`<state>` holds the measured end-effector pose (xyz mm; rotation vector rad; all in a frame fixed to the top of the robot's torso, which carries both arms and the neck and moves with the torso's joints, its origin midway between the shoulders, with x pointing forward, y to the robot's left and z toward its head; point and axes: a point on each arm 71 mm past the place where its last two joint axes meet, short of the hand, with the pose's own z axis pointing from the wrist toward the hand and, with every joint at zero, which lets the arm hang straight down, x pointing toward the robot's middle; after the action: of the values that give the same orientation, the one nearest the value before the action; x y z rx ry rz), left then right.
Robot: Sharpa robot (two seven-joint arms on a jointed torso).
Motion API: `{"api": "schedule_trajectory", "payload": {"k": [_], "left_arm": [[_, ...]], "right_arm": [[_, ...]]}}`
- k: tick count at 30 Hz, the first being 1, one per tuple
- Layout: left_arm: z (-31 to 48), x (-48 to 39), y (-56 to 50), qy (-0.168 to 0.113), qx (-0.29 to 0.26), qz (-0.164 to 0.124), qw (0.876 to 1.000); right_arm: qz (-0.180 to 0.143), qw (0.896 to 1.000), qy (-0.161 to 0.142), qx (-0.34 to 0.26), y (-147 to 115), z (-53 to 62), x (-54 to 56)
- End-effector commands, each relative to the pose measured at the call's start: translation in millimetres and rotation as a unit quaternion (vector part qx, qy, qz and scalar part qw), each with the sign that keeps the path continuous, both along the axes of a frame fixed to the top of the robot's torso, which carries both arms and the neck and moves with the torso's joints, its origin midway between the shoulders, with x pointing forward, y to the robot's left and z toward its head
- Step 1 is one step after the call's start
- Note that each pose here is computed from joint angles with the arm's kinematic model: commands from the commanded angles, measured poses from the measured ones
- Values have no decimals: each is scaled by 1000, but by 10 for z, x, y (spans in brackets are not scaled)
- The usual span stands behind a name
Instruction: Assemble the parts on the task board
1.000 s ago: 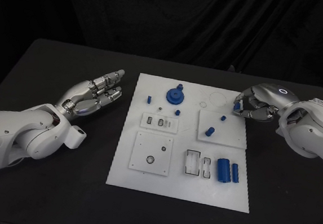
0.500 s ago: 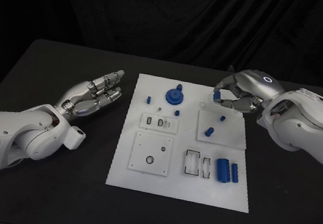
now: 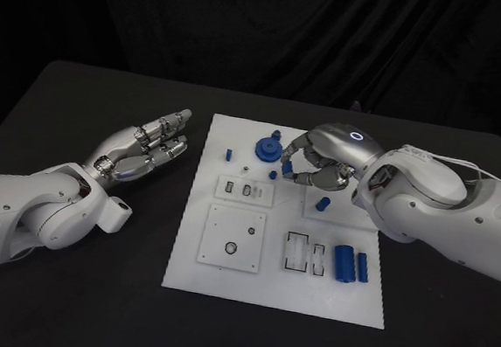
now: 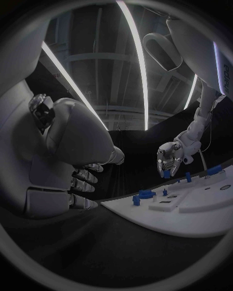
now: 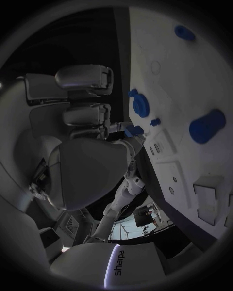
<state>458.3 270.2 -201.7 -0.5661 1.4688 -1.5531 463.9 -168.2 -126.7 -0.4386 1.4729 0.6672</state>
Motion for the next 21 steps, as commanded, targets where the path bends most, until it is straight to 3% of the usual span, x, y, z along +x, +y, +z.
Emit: {"api": "schedule_trajectory", "payload": {"k": [1,8,21], "left_arm": [[29,-18,-28,-21,-15,-14,1000],[27,-13,-47,-20,-15,-16,1000],[24,-8,-54,-19,-15,-17,1000]], "right_arm": [[-2,999,19,-28,91,-81,-29],[7,997,38,-63,289,-186,-56],[5,995,53,-81,352,-286,-42]]}}
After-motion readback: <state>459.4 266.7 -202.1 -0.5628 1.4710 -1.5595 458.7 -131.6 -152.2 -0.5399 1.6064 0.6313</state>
